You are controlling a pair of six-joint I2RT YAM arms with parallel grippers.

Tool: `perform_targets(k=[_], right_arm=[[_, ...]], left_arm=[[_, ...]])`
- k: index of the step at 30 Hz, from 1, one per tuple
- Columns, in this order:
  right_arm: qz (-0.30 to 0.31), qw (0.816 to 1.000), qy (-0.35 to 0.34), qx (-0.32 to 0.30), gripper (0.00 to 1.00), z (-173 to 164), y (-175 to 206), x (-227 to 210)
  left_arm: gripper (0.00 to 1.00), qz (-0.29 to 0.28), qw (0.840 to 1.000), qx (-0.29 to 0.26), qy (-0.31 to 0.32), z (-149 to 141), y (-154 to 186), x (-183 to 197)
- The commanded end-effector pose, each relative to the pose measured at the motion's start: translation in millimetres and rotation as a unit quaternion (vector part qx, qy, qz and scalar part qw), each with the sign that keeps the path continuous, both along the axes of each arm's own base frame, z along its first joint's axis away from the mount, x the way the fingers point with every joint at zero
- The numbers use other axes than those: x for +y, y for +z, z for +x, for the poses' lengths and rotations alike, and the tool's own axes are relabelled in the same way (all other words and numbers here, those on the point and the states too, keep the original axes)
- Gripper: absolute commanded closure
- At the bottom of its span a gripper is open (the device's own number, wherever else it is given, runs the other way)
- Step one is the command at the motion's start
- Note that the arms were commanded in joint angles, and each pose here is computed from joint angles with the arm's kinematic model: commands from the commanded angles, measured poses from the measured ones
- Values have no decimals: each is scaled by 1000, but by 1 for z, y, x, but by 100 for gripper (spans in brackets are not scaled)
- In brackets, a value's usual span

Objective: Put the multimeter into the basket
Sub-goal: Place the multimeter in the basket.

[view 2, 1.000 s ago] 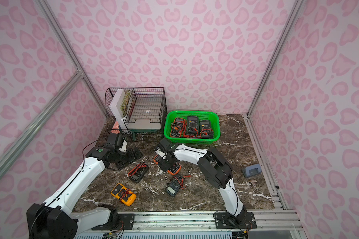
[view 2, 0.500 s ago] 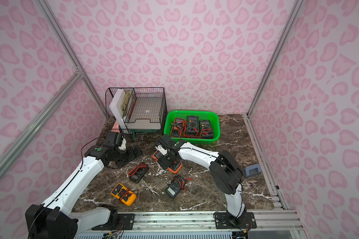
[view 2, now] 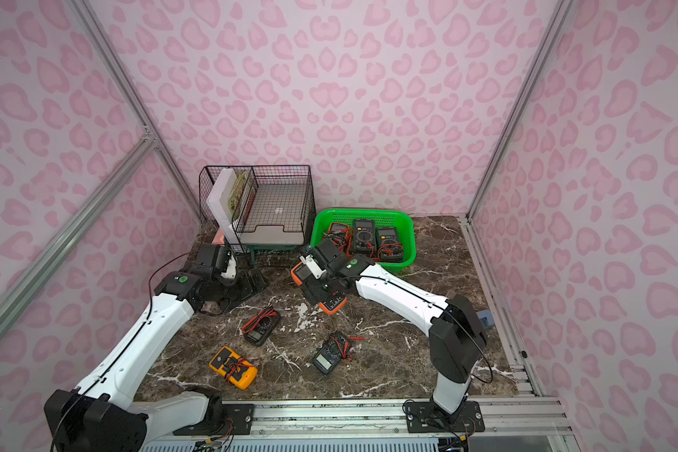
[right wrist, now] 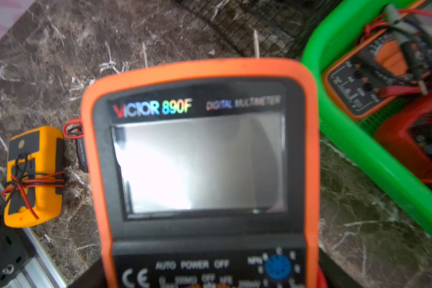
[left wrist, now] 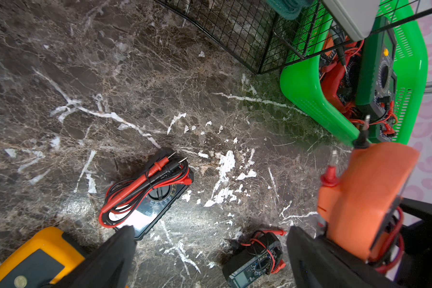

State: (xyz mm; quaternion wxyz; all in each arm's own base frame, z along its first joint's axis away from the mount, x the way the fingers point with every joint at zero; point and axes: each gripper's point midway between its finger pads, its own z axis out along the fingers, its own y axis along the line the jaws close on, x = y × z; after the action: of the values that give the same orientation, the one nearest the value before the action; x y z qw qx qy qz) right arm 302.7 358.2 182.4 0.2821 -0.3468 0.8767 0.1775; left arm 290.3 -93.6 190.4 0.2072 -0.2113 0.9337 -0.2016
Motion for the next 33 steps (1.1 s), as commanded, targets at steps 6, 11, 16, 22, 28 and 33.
perform_targets(k=[6, 11, 16, 22, 28, 33], right_arm=[[108, 988, -103, -51, 49, 50, 66, -30], [149, 973, -162, -72, 49, 80, 90, -47], [166, 959, -215, -82, 48, 110, 101, -52], [189, 942, -267, -77, 48, 144, 100, -52], [197, 926, -314, -75, 48, 177, 87, -51], [181, 916, -347, -86, 48, 201, 67, -50]], left_arm=[[1, -15, 999, -23, -21, 12, 16, -9], [2, -22, 999, -30, -28, 19, 22, -14], [2, -27, 998, -34, -35, 25, 24, -19], [2, -30, 998, -35, -42, 29, 25, -27], [1, -26, 998, -32, -50, 29, 23, -33], [2, -25, 998, -25, -56, 27, 18, -37]])
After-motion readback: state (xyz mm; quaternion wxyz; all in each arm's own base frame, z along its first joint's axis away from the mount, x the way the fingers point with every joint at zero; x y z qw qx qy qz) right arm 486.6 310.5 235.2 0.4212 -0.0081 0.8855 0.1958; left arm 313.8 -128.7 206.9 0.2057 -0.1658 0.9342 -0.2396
